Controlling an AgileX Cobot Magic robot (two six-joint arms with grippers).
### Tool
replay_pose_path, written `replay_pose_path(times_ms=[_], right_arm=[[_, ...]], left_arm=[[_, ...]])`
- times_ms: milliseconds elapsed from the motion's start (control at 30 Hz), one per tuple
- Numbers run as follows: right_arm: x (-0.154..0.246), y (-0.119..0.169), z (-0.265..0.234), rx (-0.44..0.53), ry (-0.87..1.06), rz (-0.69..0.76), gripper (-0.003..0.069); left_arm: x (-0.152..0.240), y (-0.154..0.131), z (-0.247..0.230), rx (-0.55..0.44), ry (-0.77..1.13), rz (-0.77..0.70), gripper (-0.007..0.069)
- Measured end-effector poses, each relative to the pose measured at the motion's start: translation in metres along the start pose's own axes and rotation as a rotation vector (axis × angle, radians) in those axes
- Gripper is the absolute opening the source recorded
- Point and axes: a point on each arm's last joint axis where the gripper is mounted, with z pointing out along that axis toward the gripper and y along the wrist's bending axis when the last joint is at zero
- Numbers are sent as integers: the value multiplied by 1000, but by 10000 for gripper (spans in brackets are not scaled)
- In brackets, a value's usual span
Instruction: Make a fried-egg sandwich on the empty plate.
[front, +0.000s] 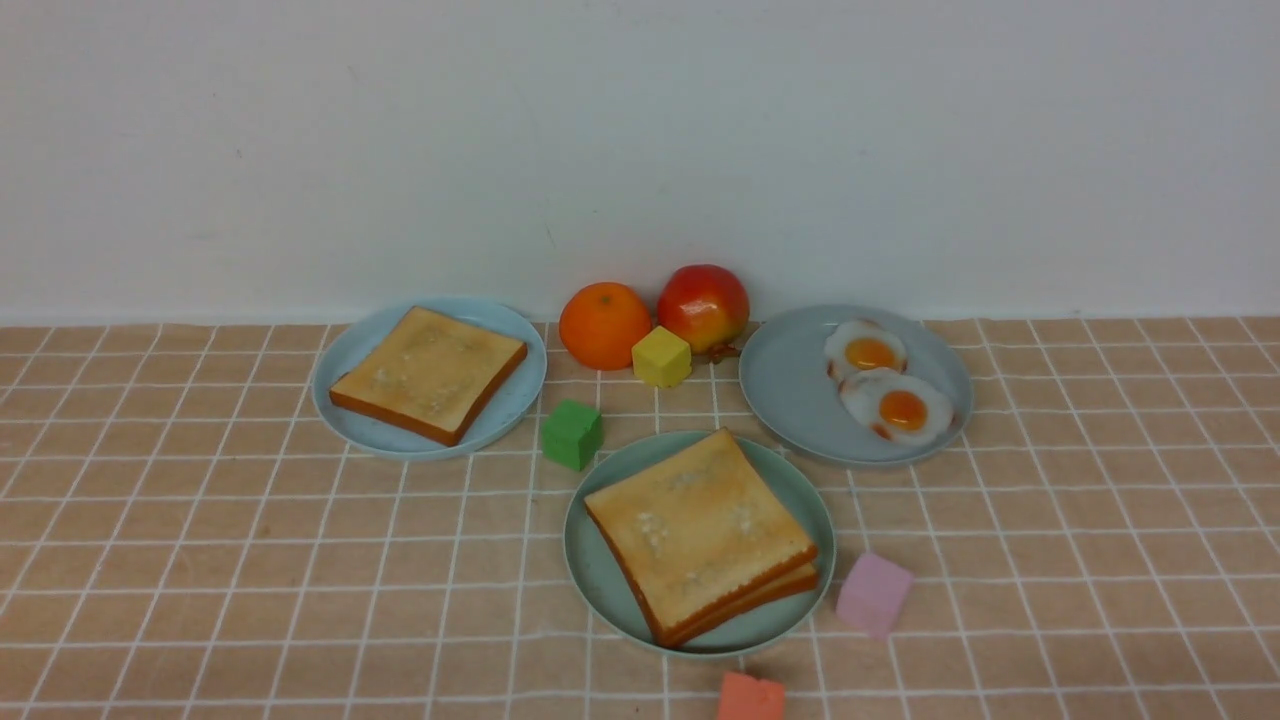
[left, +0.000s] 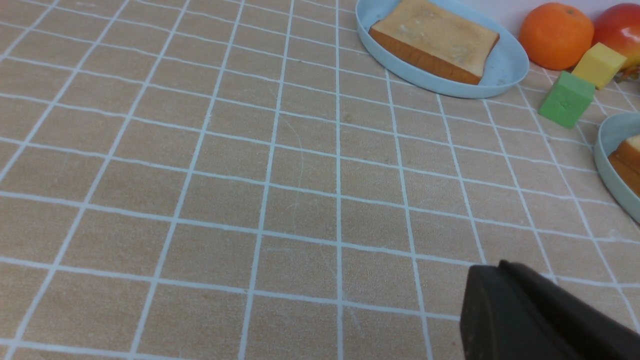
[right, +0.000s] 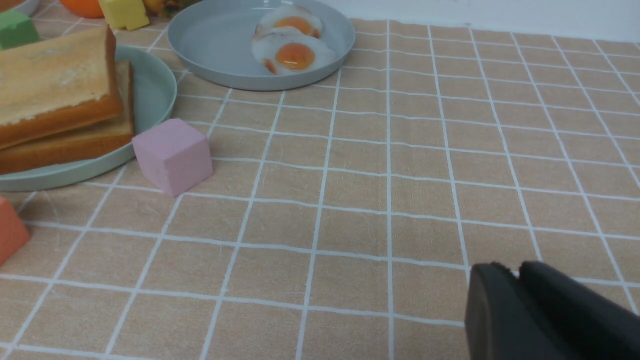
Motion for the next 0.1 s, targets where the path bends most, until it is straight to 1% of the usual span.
replay_pose_path(times_ms=[100], right_arm=[[0, 0, 0, 0, 0, 0, 95]], left_arm=[[0, 0, 0, 0, 0, 0, 3]])
